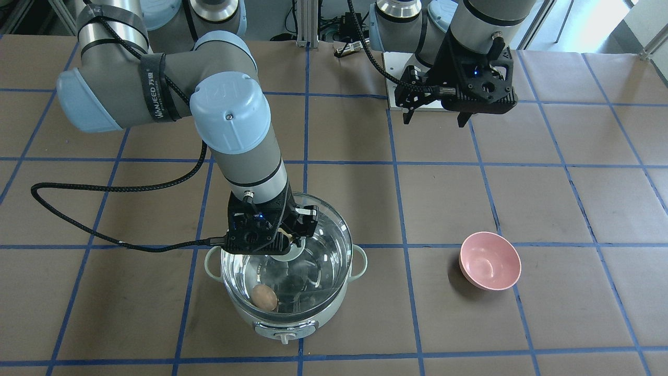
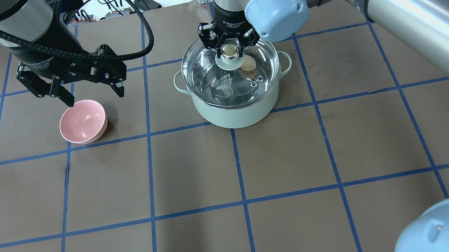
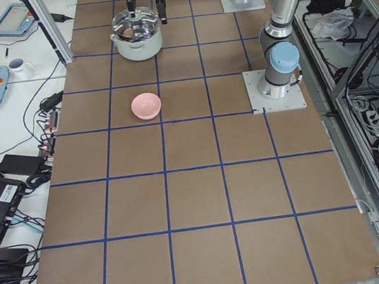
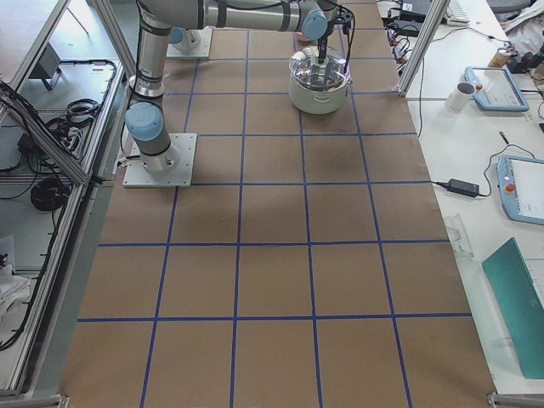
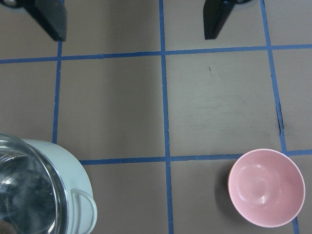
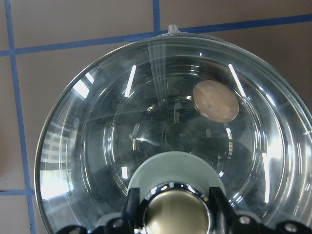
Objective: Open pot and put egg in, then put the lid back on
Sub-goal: 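Carry the glass lid over the pot and lower it on with the right gripper, then hold the lid seated on the pot with the right gripper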
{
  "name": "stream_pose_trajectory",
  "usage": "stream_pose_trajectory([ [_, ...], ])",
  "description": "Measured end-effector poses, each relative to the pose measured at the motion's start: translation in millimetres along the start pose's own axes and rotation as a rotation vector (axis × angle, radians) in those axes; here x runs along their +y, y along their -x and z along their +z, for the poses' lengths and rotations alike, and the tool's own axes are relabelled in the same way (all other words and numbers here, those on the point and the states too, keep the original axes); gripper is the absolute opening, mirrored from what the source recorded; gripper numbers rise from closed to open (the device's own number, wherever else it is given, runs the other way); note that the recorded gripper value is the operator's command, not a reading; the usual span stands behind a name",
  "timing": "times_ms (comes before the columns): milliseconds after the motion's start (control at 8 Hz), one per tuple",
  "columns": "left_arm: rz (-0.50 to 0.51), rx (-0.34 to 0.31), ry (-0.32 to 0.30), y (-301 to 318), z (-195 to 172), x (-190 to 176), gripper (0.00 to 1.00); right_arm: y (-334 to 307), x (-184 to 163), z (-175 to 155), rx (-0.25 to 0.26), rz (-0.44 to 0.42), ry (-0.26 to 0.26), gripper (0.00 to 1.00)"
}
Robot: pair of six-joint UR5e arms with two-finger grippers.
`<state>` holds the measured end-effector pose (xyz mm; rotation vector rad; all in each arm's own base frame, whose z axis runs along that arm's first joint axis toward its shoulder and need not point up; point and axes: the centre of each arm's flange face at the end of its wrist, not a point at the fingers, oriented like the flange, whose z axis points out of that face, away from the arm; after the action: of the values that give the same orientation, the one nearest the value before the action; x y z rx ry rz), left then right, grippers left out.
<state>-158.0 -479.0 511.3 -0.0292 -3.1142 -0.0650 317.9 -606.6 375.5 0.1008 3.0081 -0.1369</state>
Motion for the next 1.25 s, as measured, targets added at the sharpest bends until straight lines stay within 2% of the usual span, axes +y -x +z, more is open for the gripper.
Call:
stream_pose_trajectory([
  [1250, -0.003, 0.0, -0.016, 1, -2, -1, 1.0, -1, -4, 20, 0.014, -0.02, 0.025, 0.0],
])
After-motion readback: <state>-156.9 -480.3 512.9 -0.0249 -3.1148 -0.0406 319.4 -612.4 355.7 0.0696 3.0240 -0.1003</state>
